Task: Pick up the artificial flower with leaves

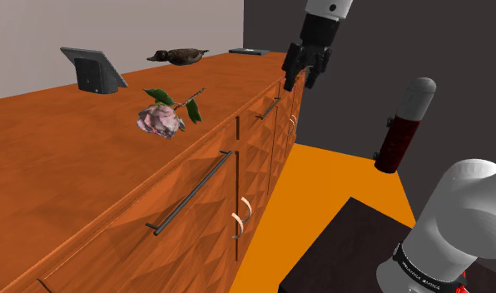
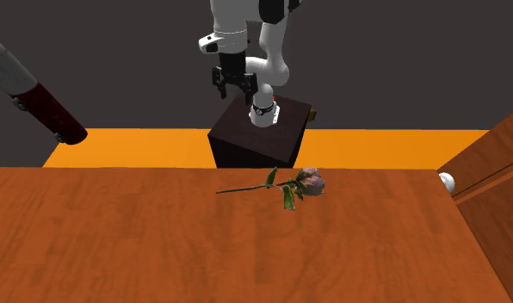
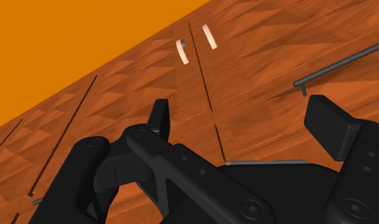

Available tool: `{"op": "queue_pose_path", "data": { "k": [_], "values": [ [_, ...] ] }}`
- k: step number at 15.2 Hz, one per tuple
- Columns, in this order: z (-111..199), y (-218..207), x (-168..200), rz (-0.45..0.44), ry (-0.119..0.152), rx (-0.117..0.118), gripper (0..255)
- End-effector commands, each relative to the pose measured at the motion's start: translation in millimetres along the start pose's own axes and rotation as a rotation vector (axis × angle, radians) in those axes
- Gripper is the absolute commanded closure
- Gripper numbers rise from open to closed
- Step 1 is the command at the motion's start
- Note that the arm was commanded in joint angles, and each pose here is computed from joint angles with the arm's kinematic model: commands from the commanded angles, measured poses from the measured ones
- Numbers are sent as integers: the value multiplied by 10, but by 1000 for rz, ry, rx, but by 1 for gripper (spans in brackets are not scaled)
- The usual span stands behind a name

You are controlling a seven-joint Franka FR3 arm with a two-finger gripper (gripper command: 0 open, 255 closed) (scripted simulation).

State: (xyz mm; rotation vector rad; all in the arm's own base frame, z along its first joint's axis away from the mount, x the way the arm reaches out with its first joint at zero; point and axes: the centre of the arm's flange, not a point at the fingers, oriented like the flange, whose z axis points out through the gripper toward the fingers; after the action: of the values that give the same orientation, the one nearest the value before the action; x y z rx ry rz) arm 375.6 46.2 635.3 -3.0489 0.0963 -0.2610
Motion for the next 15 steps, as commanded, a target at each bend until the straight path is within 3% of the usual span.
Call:
{"op": "queue_pose_path", "data": {
  "k": [1, 15],
  "values": [
    [64, -203, 215, 1, -5, 7, 0],
    [381, -1562, 1408, 5, -42, 48, 0]
  ]
}}
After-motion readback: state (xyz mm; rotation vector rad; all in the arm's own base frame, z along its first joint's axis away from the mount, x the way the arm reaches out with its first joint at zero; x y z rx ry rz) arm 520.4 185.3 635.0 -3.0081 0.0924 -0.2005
